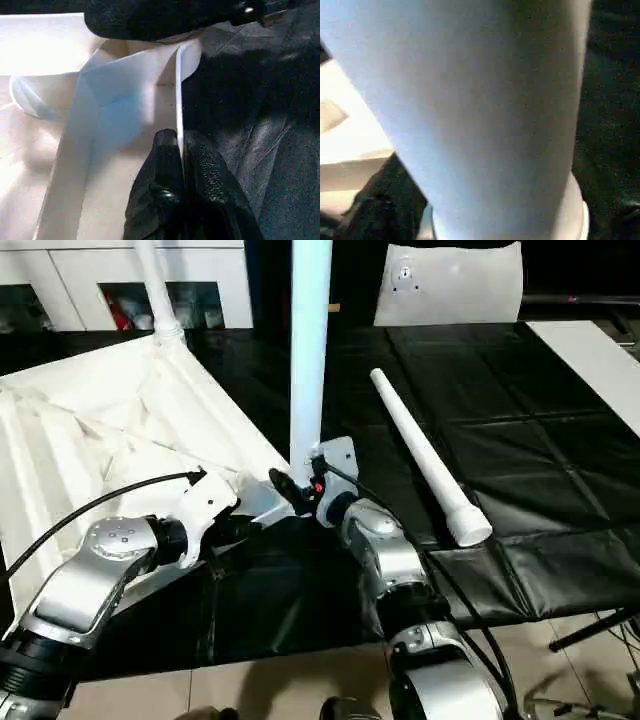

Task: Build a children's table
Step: Insert table leg to table base

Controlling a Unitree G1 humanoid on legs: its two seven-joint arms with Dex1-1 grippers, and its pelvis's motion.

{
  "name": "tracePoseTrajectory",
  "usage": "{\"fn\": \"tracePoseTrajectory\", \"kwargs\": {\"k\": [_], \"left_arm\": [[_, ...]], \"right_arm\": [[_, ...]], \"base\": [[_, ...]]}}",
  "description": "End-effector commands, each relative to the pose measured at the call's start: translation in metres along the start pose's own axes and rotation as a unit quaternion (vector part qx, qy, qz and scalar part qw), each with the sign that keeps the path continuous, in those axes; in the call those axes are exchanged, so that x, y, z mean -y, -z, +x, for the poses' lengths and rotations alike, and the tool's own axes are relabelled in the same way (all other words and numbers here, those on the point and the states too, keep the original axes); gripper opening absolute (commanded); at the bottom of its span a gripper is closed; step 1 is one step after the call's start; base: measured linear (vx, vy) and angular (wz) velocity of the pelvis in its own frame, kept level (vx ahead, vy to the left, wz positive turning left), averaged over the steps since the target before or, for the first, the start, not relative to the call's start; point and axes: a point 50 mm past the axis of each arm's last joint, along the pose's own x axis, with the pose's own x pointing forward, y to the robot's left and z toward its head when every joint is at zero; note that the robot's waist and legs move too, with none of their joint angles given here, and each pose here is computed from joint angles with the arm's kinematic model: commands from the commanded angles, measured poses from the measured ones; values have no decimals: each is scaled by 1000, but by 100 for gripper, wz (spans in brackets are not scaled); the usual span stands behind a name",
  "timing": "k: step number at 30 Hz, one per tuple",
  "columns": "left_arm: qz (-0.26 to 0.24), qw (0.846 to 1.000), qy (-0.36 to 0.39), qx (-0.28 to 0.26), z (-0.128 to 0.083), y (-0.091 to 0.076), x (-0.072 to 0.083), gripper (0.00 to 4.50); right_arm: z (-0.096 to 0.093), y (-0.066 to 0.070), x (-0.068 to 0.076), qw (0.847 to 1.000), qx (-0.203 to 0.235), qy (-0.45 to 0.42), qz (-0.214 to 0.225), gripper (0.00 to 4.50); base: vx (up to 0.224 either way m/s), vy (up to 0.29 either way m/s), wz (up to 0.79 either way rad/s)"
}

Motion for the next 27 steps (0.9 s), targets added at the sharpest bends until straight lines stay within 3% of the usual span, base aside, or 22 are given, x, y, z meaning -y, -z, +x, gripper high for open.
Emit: {"fn": "tracePoseTrajectory", "kwargs": {"k": [1,5,8,13,18,24,27], "left_arm": [[9,1000,16,22,2,-6,0,0],[13,999,20,22,2,-6,-5,0],[25,999,37,20,0,-4,-8,0],[33,998,54,16,0,-3,-9,0],[60,993,98,14,2,-2,-10,0],[112,977,182,9,-1,0,-6,0],[114,972,203,9,-2,0,-5,0]], "right_arm": [[-12,26,-7,998,-50,-41,25,414],[-28,27,-3,997,-45,-63,17,447],[-47,22,3,997,-33,-75,9,447],[-63,14,11,996,-29,-82,-12,447],[-85,1,19,988,-49,-128,-63,447],[-94,-16,31,976,-66,-156,-134,447],[-93,-20,30,972,-75,-172,-144,447]], "base": [[0,0,0],[0,0,0],[0,0,0],[0,0,0],[0,0,0],[0,0,0],[0,0,0]]}}
